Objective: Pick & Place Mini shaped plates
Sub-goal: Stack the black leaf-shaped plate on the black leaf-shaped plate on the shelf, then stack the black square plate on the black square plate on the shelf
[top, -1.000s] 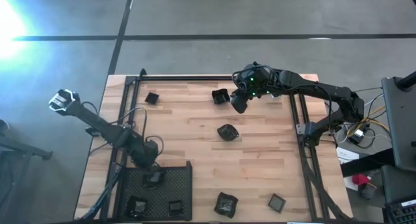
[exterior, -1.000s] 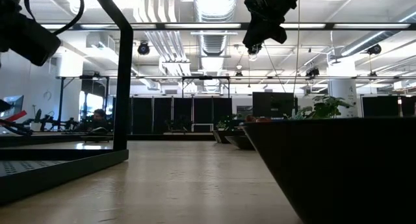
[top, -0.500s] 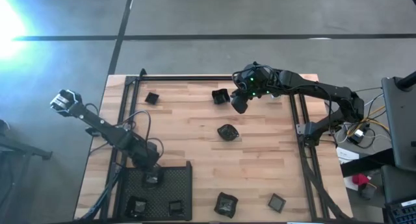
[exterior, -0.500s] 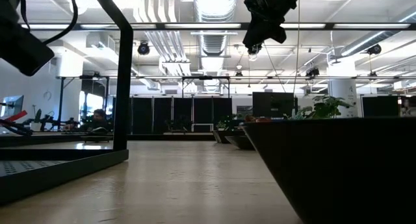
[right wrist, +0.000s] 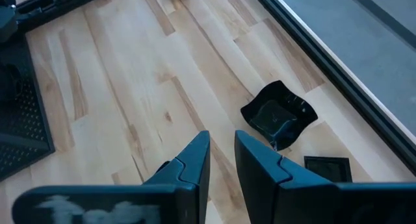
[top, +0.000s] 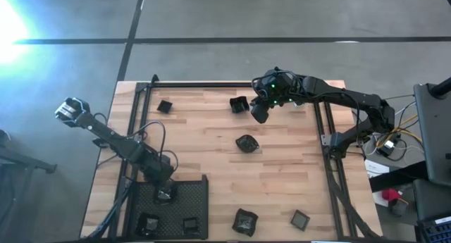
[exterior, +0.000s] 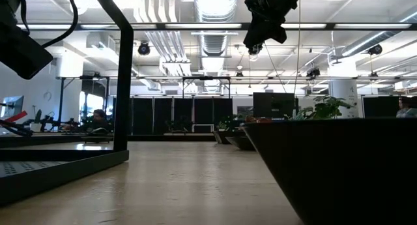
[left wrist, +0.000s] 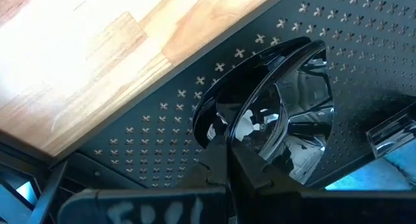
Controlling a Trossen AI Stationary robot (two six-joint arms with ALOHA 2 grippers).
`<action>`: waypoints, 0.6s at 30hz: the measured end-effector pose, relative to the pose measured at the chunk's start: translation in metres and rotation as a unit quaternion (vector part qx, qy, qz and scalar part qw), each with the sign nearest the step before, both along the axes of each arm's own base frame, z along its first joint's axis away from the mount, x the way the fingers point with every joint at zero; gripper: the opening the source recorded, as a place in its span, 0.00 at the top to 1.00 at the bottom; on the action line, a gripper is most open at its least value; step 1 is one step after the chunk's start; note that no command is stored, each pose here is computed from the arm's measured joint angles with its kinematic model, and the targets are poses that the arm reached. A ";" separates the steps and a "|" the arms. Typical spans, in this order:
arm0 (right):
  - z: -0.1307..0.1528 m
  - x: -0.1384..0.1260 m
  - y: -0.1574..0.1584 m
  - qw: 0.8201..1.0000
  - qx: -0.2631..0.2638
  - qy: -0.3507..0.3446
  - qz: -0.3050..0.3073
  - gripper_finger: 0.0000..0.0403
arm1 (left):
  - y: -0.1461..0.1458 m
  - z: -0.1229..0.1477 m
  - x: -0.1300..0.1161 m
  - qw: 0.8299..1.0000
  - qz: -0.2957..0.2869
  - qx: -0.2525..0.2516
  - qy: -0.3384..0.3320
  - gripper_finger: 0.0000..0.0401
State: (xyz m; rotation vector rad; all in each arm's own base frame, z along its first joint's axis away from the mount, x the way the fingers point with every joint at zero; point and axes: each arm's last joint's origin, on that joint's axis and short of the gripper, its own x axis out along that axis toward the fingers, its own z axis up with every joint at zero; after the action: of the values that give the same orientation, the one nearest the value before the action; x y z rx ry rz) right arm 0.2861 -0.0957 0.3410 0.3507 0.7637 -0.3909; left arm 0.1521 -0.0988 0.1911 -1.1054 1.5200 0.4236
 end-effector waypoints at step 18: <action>0.000 0.000 0.000 1.000 0.000 -0.002 -0.001 0.83 | -0.002 0.001 0.001 1.000 0.001 -0.022 0.005 0.87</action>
State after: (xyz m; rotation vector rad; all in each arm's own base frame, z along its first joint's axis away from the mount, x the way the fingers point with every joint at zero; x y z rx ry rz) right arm 0.2864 -0.0958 0.3413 0.3515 0.7589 -0.3912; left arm 0.1526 -0.1004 0.1924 -1.1407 1.5429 0.3991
